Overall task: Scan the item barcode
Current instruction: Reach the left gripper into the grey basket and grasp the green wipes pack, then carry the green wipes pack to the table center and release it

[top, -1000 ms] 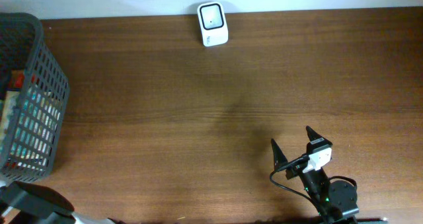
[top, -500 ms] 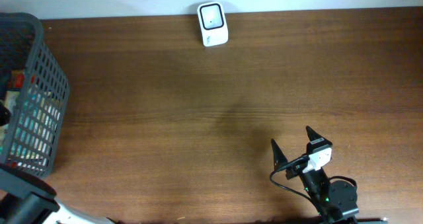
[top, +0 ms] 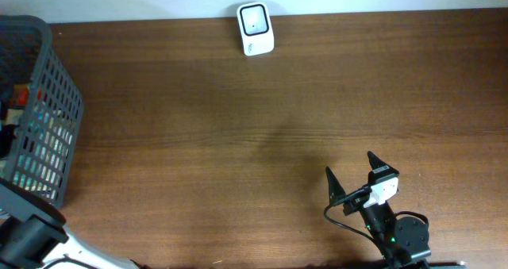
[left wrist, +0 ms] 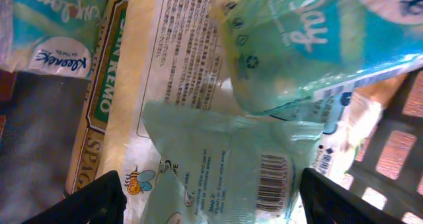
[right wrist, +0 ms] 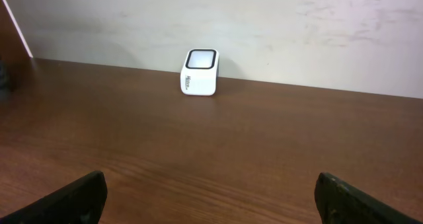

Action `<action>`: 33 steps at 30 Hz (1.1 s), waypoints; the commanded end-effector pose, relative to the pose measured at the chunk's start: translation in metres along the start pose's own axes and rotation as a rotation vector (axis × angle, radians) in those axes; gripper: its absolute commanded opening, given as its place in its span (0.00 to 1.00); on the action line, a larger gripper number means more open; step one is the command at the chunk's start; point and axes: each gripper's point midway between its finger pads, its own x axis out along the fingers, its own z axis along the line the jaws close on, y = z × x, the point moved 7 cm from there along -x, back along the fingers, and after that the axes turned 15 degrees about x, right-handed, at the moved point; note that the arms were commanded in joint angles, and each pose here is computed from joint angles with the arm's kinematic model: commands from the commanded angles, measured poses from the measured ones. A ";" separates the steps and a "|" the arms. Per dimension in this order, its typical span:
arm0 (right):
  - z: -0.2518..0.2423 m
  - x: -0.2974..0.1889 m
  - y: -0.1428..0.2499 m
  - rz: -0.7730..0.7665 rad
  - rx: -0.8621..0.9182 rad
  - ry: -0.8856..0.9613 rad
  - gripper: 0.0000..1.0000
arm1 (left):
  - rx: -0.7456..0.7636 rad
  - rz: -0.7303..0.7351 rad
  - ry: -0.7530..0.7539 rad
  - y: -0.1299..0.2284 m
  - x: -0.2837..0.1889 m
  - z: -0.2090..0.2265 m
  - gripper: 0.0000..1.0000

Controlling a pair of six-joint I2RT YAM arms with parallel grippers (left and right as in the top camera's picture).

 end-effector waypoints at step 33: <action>-0.003 0.000 0.002 -0.002 0.004 0.013 0.99 | 0.227 -0.629 0.205 -0.142 -0.246 -0.296 0.00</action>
